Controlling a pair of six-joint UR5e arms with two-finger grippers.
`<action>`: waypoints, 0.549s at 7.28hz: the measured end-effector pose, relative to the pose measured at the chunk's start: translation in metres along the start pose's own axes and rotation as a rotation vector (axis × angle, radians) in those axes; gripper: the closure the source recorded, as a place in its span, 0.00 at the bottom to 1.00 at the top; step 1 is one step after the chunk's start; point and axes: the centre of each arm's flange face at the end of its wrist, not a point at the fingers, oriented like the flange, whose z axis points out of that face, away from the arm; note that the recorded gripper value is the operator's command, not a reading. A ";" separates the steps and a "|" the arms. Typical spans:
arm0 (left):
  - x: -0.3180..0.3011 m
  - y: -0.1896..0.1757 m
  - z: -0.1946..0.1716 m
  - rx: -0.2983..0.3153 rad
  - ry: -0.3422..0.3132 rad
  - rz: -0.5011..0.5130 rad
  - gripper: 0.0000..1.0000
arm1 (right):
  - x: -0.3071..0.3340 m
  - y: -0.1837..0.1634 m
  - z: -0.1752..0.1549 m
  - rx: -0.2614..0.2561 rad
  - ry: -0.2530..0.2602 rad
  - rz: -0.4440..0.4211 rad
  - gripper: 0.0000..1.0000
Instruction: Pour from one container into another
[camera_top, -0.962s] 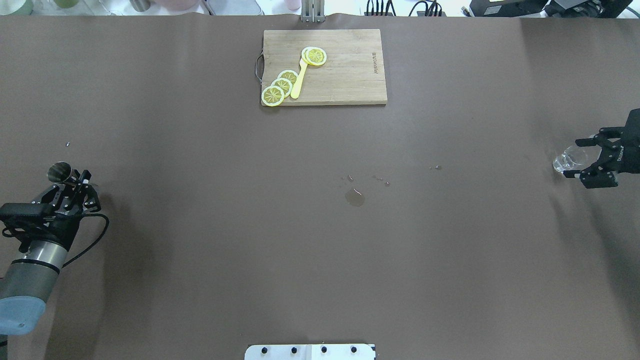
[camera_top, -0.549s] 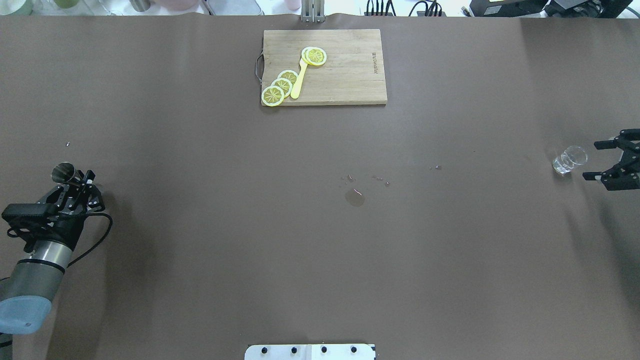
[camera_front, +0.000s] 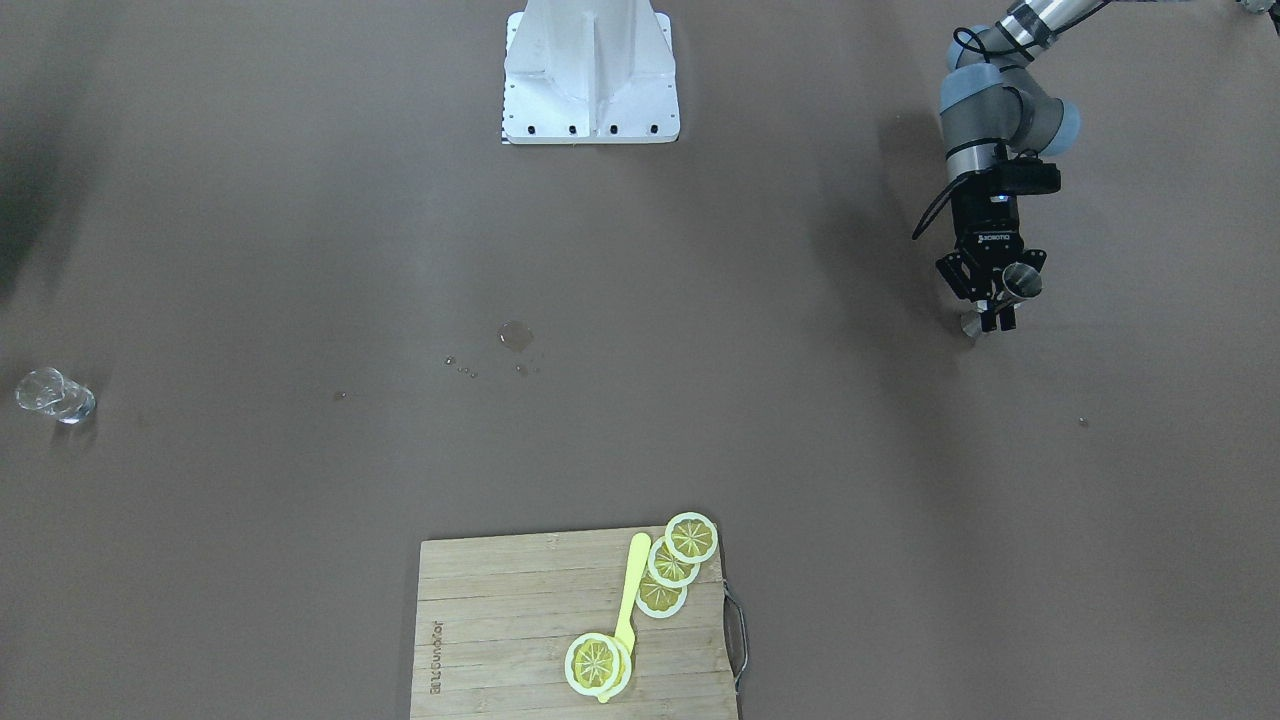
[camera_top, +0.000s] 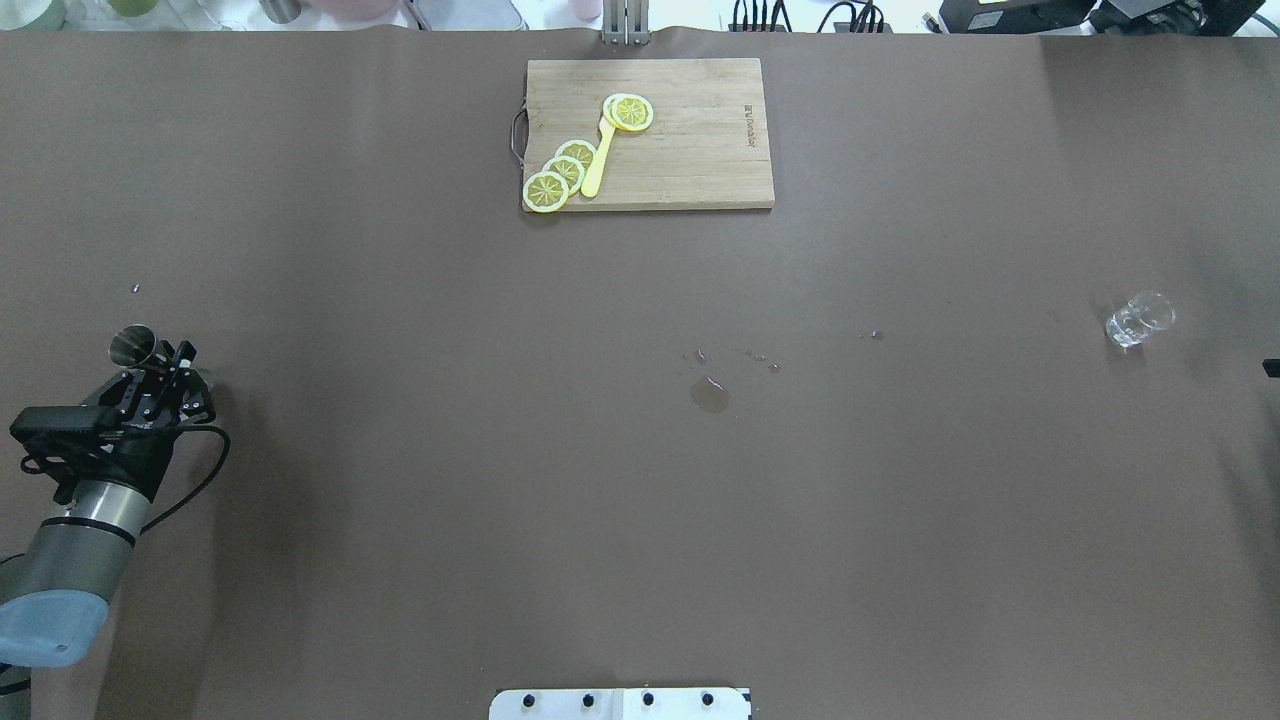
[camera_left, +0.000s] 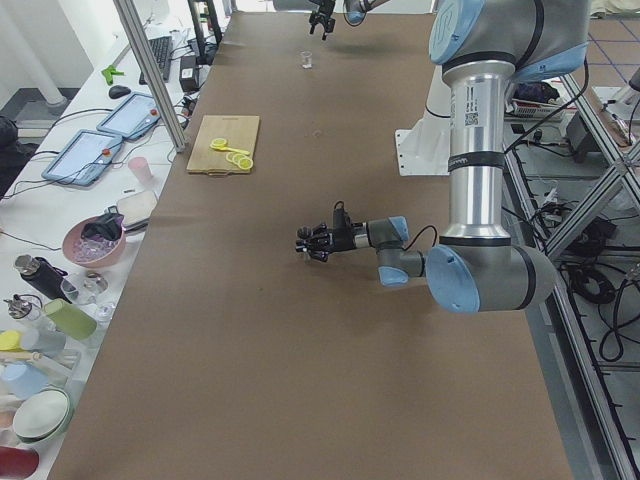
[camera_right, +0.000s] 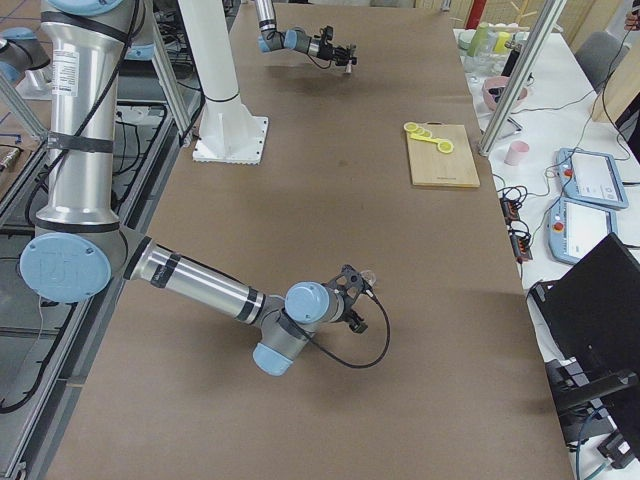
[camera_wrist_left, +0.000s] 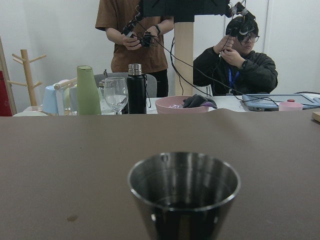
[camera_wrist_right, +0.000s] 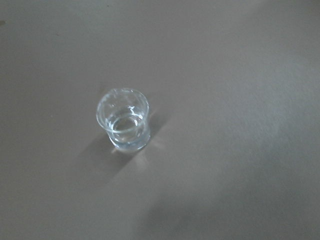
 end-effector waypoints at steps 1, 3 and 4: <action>0.002 0.002 0.001 0.000 0.000 0.001 1.00 | 0.009 0.004 -0.007 -0.043 0.018 0.077 0.00; 0.004 0.006 0.003 -0.001 -0.001 0.002 1.00 | 0.032 0.001 -0.025 -0.109 0.076 0.236 0.00; 0.004 0.006 0.004 -0.002 -0.001 0.003 1.00 | 0.043 -0.006 -0.038 -0.150 0.106 0.337 0.00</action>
